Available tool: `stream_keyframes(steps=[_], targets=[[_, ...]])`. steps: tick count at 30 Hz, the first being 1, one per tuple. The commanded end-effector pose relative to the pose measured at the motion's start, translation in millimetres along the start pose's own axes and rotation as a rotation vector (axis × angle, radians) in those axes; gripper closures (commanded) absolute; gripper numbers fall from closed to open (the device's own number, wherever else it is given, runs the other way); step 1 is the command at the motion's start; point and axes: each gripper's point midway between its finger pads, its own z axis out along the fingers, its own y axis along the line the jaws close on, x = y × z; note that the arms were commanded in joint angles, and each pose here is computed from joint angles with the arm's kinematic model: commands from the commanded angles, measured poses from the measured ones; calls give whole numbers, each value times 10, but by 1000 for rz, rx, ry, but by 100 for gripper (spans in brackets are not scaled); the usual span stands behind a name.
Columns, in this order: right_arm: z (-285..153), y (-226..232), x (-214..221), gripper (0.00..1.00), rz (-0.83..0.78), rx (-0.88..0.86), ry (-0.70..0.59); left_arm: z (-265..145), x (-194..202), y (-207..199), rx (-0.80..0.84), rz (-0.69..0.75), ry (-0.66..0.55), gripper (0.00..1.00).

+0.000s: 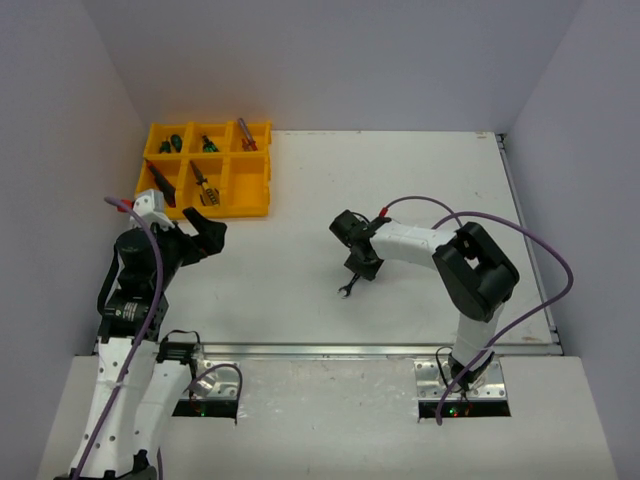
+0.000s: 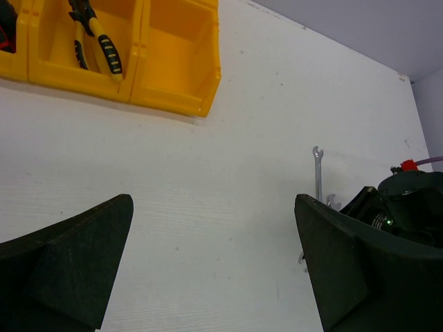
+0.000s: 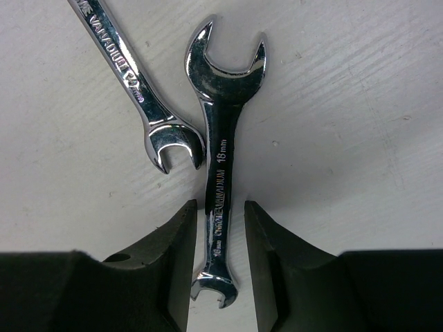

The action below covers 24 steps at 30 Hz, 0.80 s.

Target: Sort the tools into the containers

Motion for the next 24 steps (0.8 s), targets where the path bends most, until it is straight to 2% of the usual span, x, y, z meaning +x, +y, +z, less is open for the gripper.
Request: stream_keyframes(steps=[1, 6, 10, 12, 18, 24], targets=[[273, -671, 490, 65, -71, 226, 141, -36, -164, -125, 43, 26, -62, 0], [338, -690, 526, 70, -77, 245, 152, -37, -162, -126, 43, 27, -63, 0], [386, -697, 603, 85, -83, 260, 185, -38, -166, -128, 43, 27, -64, 0], [401, -718, 617, 99, -87, 271, 190, -37, -162, -126, 42, 27, -63, 0], [277, -750, 545, 100, -86, 271, 154, -32, -158, -125, 41, 27, -61, 0], [22, -693, 370, 100, -102, 182, 77, -10, -132, -136, 49, 27, -45, 0]])
